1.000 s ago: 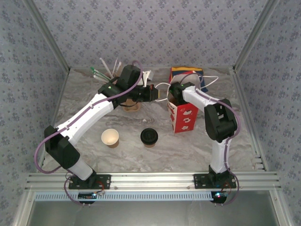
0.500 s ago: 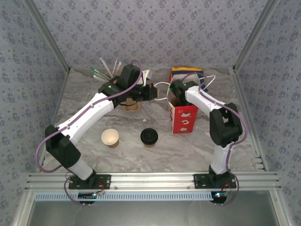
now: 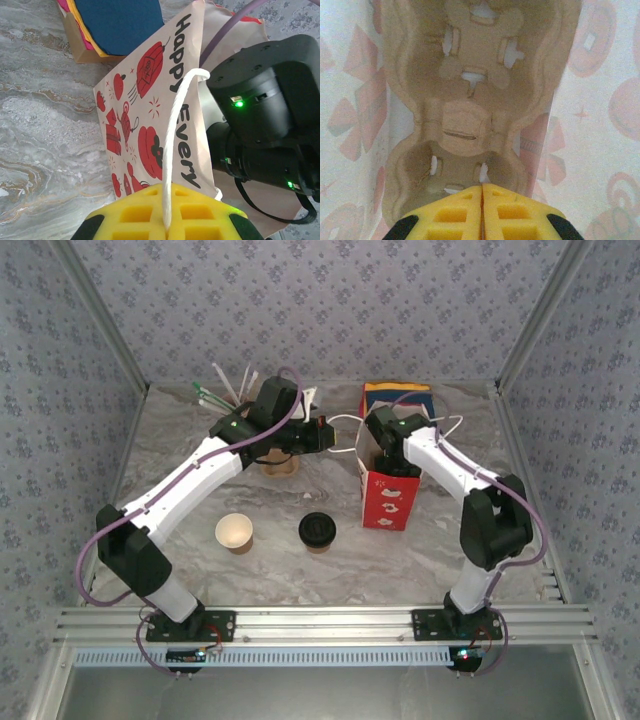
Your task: Pack the takeout coffee
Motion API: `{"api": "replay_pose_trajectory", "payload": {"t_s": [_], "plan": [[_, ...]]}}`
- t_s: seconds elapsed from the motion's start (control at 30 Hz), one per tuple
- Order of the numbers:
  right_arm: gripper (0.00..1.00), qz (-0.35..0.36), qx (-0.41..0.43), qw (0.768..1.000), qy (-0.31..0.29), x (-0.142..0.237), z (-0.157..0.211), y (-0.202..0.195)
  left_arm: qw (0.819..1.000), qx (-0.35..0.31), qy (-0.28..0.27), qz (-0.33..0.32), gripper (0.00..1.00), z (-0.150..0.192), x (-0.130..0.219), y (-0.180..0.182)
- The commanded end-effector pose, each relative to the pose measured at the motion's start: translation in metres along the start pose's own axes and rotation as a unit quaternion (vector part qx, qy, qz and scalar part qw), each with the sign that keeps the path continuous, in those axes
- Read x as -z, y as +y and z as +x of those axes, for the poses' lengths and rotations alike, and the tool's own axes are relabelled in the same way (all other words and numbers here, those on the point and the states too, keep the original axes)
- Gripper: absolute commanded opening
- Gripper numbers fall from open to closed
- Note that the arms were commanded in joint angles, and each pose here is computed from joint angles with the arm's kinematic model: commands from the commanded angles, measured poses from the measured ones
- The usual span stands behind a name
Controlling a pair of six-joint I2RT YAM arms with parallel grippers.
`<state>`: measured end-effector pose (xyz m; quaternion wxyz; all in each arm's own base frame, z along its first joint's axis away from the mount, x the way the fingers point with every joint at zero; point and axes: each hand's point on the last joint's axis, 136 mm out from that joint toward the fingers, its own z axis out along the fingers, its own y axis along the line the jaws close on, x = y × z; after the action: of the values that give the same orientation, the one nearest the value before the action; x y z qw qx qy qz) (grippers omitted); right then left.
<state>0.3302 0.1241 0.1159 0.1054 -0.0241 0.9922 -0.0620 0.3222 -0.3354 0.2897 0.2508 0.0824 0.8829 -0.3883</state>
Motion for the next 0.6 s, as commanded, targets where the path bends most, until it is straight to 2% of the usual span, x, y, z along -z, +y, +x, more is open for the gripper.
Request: {"api": "replay_pose_trajectory", "payload": {"t_s": [0.0, 0.3, 0.57], "plan": [[0.09, -0.007, -0.011, 1.000, -0.008, 0.007, 0.004, 0.000, 1.000, 0.000, -0.022, 0.011, 0.00, -0.017, 0.005, -0.010], [0.09, -0.042, -0.032, 0.998, -0.037, 0.017, -0.005, 0.007, 0.999, 0.009, -0.027, 0.015, 0.00, -0.017, 0.007, -0.012], [0.09, -0.069, -0.026, 0.996, -0.046, 0.022, -0.025, 0.019, 0.999, 0.009, -0.046, 0.015, 0.00, -0.013, 0.023, -0.020]]}}
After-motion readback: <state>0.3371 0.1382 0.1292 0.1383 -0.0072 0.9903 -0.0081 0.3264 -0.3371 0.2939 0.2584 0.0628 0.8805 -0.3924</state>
